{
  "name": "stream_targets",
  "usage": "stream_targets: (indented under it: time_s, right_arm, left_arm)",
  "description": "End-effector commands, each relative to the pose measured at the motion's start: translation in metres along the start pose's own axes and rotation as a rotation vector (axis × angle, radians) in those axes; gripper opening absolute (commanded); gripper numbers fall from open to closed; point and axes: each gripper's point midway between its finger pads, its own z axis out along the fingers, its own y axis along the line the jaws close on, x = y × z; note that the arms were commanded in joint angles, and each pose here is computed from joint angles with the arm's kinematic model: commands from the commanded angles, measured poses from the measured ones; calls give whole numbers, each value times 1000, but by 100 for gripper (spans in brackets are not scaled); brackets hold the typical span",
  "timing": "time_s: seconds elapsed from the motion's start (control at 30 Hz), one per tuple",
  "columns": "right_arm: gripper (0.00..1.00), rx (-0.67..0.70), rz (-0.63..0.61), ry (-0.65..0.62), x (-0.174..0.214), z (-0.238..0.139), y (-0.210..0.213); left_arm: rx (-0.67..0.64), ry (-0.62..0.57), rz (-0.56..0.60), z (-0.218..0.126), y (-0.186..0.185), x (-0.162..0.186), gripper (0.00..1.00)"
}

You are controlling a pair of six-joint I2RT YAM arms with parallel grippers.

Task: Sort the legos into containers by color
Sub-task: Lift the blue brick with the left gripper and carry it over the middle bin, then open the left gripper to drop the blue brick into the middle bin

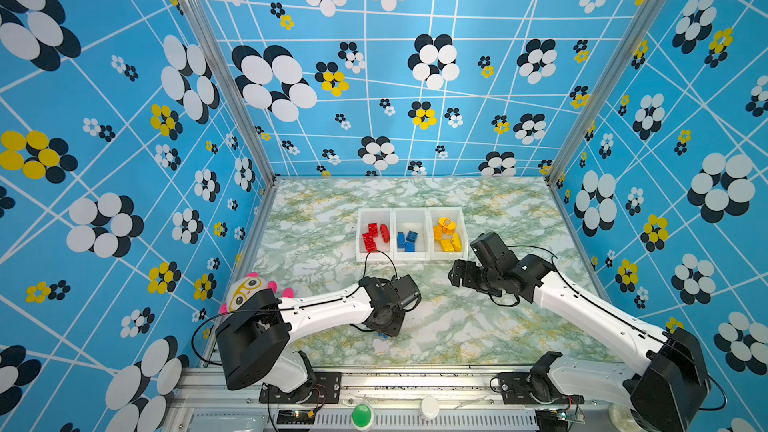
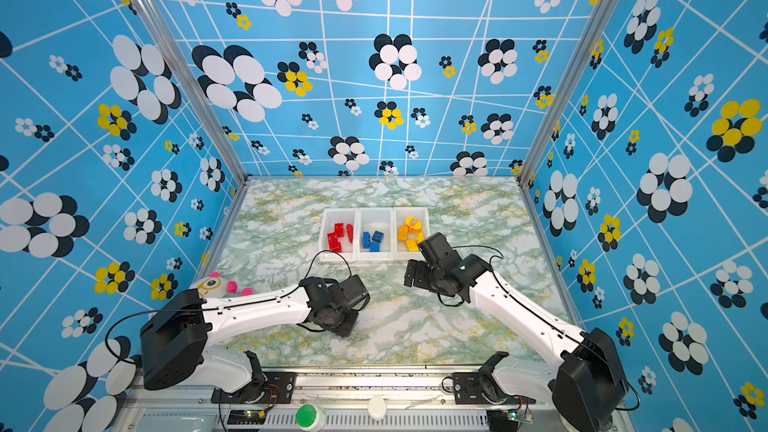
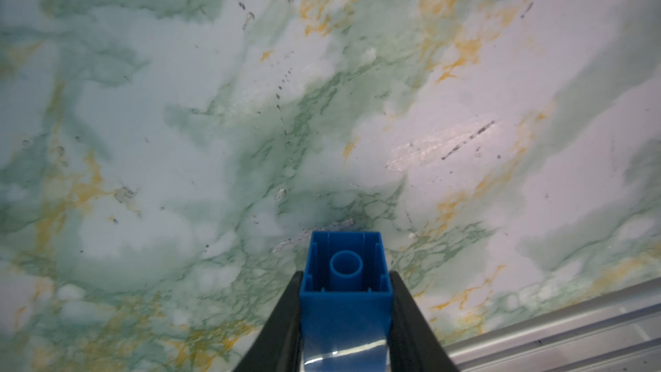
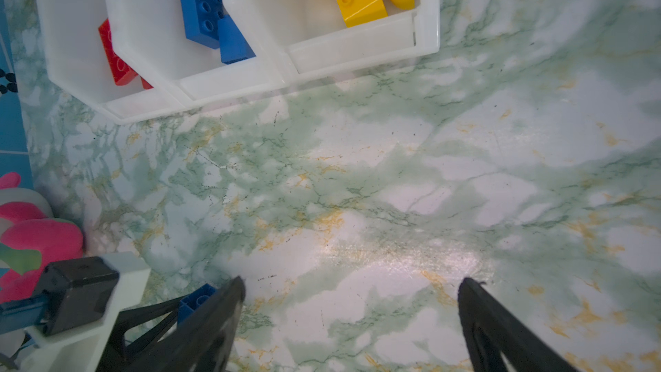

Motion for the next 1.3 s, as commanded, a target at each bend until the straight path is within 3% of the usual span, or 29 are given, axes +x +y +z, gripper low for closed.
stream_targets:
  time_s: [0.0, 0.8, 1.27]
  right_arm:
    - [96, -3, 10, 3, 6, -2, -2]
    - [97, -21, 22, -23, 5, -13, -4]
    - [98, -29, 21, -45, 0, -17, -3]
  left_arm:
    - [1, -70, -4, -23, -4, -18, 31]
    - [76, -308, -62, -80, -3, -161, 28]
    - [46, -399, -85, -77, 12, -250, 26]
